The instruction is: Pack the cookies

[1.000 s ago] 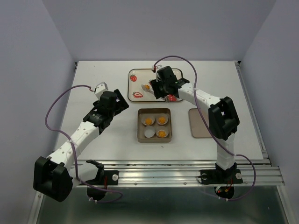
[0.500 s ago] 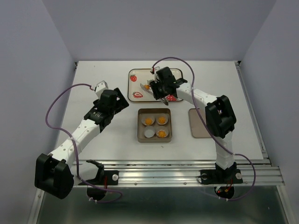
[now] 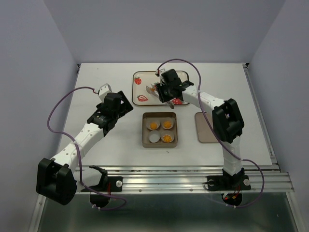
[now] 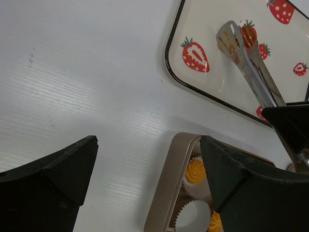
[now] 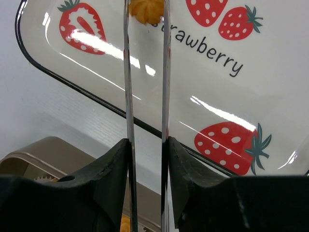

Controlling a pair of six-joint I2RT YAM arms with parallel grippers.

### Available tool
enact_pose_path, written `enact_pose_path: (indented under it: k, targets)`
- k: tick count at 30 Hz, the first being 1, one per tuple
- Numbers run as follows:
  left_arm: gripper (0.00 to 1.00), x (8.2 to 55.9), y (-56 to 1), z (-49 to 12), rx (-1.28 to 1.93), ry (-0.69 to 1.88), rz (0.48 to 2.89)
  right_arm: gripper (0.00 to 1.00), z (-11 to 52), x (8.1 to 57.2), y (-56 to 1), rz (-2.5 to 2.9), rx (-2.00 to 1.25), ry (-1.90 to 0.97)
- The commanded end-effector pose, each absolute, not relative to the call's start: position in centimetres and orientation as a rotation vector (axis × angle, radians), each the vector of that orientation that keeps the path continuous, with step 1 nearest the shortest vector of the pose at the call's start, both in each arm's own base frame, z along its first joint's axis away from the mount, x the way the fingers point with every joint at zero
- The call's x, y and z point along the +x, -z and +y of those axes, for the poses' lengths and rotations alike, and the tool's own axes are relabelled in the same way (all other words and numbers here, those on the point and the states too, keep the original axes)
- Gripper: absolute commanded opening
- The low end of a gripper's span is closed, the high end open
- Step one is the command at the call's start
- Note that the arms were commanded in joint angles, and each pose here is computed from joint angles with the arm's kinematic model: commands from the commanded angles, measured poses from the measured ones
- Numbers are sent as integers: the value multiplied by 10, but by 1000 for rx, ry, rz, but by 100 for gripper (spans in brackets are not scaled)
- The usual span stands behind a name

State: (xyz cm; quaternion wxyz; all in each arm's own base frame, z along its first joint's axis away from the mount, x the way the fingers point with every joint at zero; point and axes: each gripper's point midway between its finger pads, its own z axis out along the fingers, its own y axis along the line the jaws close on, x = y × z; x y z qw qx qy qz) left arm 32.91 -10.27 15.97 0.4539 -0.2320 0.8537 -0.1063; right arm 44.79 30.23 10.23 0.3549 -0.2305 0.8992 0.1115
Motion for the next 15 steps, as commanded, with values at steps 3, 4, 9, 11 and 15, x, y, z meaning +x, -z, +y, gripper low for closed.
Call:
enact_pose_path:
  k: [3, 4, 9, 11, 15]
  targets:
    - [99, 340, -191, -103, -593, 307, 2010, 36, 307, 459, -167, 2181, -568, -329]
    - [99, 340, -191, -104, -593, 309, 2012, 35, 306, 459, -170, 2175, -568, -331]
    - [99, 339, -191, -104, -597, 319, 2010, 34, 302, 454, -187, 2134, -556, -333]
    - [99, 338, -191, -104, -598, 321, 2010, 33, 301, 452, -190, 2129, -551, -337]
    - [99, 338, -191, -105, -598, 331, 2009, 33, 299, 447, -194, 2122, -546, -354]
